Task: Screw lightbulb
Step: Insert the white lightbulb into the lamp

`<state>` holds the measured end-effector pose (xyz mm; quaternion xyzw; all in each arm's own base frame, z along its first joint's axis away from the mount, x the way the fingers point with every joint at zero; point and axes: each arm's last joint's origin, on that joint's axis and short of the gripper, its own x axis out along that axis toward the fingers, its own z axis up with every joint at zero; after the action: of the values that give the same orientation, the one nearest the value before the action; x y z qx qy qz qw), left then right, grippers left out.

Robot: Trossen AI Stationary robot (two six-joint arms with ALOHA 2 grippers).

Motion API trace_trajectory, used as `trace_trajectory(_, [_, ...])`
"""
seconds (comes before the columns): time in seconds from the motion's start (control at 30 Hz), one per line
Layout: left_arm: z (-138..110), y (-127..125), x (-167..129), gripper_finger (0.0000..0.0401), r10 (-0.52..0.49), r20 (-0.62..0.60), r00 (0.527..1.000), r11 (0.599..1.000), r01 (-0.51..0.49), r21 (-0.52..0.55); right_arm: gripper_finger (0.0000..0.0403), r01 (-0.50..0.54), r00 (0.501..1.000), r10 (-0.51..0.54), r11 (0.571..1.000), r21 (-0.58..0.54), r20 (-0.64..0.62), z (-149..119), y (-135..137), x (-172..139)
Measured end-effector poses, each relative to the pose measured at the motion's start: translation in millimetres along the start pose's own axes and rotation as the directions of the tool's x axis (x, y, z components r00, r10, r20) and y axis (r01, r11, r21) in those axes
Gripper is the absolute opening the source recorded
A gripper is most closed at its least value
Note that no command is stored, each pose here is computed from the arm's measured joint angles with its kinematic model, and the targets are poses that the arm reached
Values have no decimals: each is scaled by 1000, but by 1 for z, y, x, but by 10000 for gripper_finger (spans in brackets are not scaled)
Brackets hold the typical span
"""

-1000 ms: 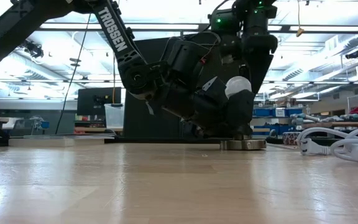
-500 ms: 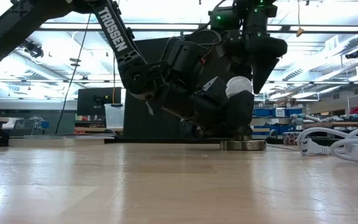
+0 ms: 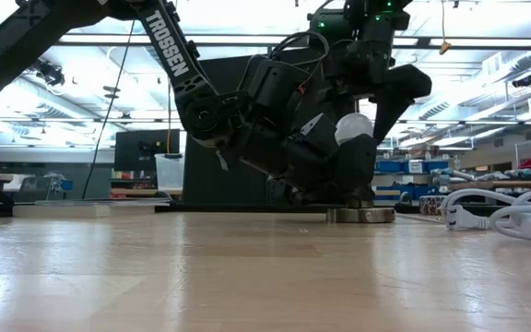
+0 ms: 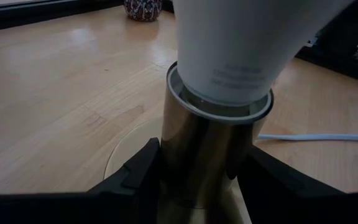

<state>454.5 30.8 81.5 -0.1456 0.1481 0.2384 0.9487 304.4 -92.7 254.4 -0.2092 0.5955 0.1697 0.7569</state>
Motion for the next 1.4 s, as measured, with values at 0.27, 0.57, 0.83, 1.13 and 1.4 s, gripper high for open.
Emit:
trace_trajectory(0.27, [0, 0, 0, 178, -1, 0, 1000, 1000, 1, 0, 372, 19, 1000, -16, 992, -127, 24, 5, 3, 8])
trace_trajectory(0.57, [0, 0, 0, 178, -1, 0, 1000, 1000, 1, 0, 369, 24, 998, -14, 986, -165, 61, 10, -1, 18])
trace_trajectory(0.83, [0, 0, 0, 178, 0, 0, 1000, 1000, 0, 0, 338, 10, 999, 0, 981, -192, 50, 12, -2, 25])
trace_trajectory(1.13, [0, 0, 0, 178, -1, 0, 1000, 1000, 1, 0, 289, -2, 999, 9, 983, -184, 38, 9, -3, 25])
trace_trajectory(1.4, [0, 0, 0, 178, -1, 0, 1000, 1000, 1, 0, 261, -8, 999, 15, 983, -182, 42, 8, -3, 25])
